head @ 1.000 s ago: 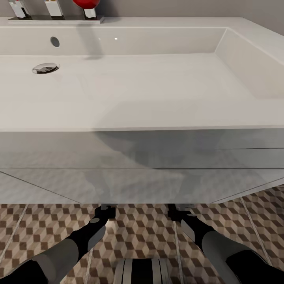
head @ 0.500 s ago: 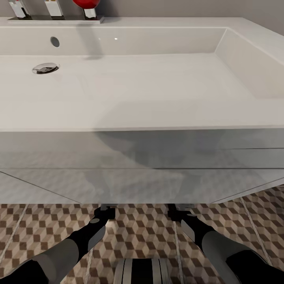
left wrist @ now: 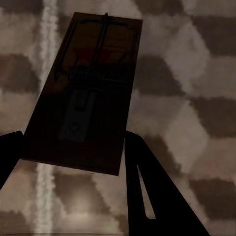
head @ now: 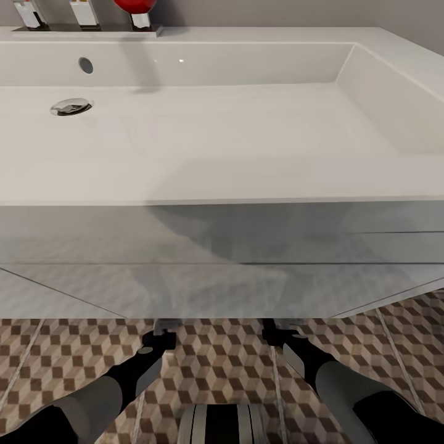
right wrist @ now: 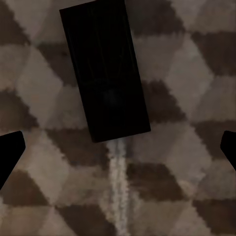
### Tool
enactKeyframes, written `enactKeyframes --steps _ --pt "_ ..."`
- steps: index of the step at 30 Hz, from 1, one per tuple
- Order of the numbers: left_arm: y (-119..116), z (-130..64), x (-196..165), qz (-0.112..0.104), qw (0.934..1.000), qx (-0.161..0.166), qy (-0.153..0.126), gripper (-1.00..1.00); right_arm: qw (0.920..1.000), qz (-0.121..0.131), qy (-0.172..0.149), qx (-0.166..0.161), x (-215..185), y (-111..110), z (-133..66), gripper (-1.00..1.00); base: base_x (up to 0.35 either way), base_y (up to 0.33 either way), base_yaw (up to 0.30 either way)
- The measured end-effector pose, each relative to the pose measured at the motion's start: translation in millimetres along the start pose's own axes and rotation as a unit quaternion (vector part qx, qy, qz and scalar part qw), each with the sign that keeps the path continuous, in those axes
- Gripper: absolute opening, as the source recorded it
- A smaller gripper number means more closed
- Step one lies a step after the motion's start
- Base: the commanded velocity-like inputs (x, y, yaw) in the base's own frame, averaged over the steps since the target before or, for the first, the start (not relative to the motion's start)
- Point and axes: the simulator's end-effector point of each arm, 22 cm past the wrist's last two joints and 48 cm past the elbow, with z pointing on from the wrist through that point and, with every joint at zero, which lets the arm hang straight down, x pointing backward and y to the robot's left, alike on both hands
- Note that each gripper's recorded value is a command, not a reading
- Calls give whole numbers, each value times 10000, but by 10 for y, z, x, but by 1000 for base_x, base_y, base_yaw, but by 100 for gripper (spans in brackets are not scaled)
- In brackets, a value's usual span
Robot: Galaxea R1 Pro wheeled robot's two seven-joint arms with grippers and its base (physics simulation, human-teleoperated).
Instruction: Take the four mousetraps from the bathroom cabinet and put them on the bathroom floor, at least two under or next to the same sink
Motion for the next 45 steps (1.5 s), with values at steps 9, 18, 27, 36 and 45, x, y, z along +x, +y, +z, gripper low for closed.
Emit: enactKeyframes --steps 9,18,27,36,45 --pt "72 2 124 57 9998 -73 186 -100 10000 0 0 0 0 0 0 100 0 0 0" --pt "101 -1 223 123 9991 -98 386 -100 10000 0 0 0 0 0 0 100 0 0 0" --pt "99 -2 234 133 9990 -97 411 -100 10000 0 0 0 0 0 0 100 0 0 0" --pt "93 -4 243 142 9989 -91 434 -100 10000 0 0 0 0 0 0 100 0 0 0" --pt "93 19 113 135 9992 -94 359 -100 10000 0 0 0 0 0 0 100 0 0 0"
